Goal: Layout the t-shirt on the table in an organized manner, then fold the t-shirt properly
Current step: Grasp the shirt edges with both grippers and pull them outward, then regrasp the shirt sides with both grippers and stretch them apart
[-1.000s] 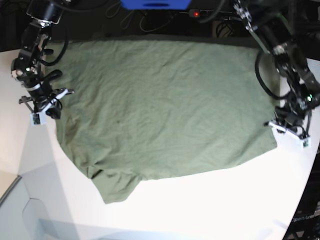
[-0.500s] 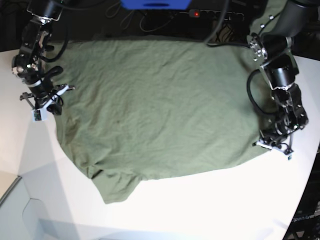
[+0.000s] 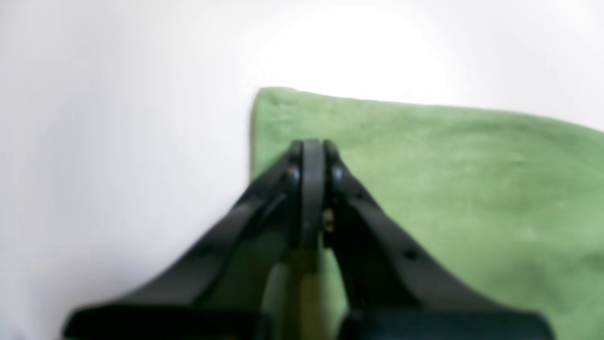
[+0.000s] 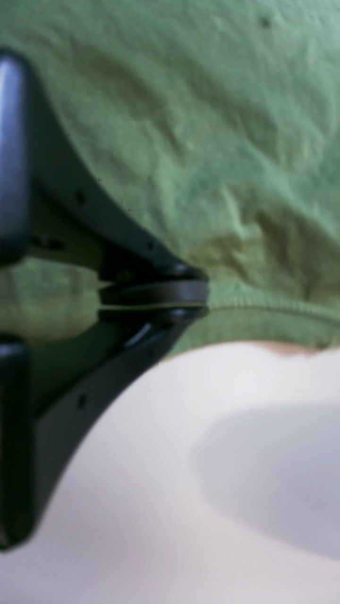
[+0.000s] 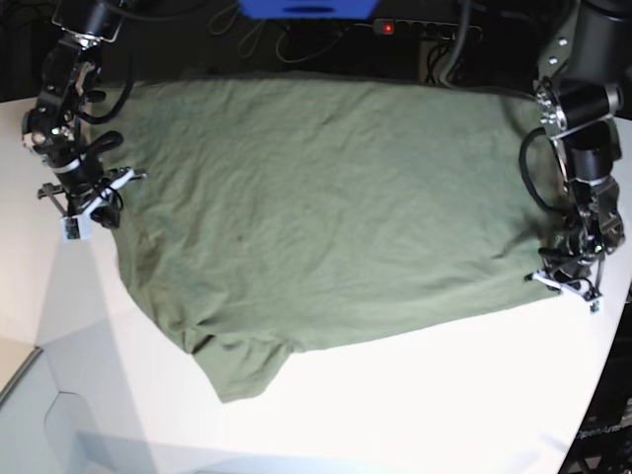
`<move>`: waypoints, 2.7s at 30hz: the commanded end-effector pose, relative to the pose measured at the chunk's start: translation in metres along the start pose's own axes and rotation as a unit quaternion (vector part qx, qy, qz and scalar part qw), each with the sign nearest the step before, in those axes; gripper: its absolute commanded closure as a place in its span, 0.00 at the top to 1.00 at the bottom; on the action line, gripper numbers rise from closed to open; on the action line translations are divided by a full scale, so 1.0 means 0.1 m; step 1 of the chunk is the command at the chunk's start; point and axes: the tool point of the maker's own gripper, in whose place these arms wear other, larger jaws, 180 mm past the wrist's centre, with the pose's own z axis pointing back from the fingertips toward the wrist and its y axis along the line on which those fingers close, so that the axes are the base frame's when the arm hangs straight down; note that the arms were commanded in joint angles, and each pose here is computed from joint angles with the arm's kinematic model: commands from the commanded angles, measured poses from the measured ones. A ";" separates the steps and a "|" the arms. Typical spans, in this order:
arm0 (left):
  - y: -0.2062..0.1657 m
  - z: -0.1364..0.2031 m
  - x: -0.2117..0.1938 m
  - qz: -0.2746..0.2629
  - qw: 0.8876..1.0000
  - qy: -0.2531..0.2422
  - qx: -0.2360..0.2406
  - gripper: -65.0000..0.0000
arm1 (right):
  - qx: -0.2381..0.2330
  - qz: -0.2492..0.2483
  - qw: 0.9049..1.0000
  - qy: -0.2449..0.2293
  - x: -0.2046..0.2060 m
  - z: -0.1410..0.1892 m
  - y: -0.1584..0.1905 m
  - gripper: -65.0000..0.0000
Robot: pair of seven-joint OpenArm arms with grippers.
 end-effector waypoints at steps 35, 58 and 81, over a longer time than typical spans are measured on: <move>-0.42 1.00 -0.68 -0.010 0.996 0.084 -0.011 0.00 | 0.079 0.013 0.995 -0.067 1.15 -0.88 0.33 0.00; -0.72 0.10 -0.23 0.006 0.998 0.030 -0.059 0.00 | 0.059 0.013 0.995 0.079 -0.12 -0.86 -0.11 0.00; -1.01 0.65 0.25 -0.061 0.995 0.024 -0.071 0.00 | -0.042 -0.009 0.996 -0.072 0.66 -0.34 -0.46 0.00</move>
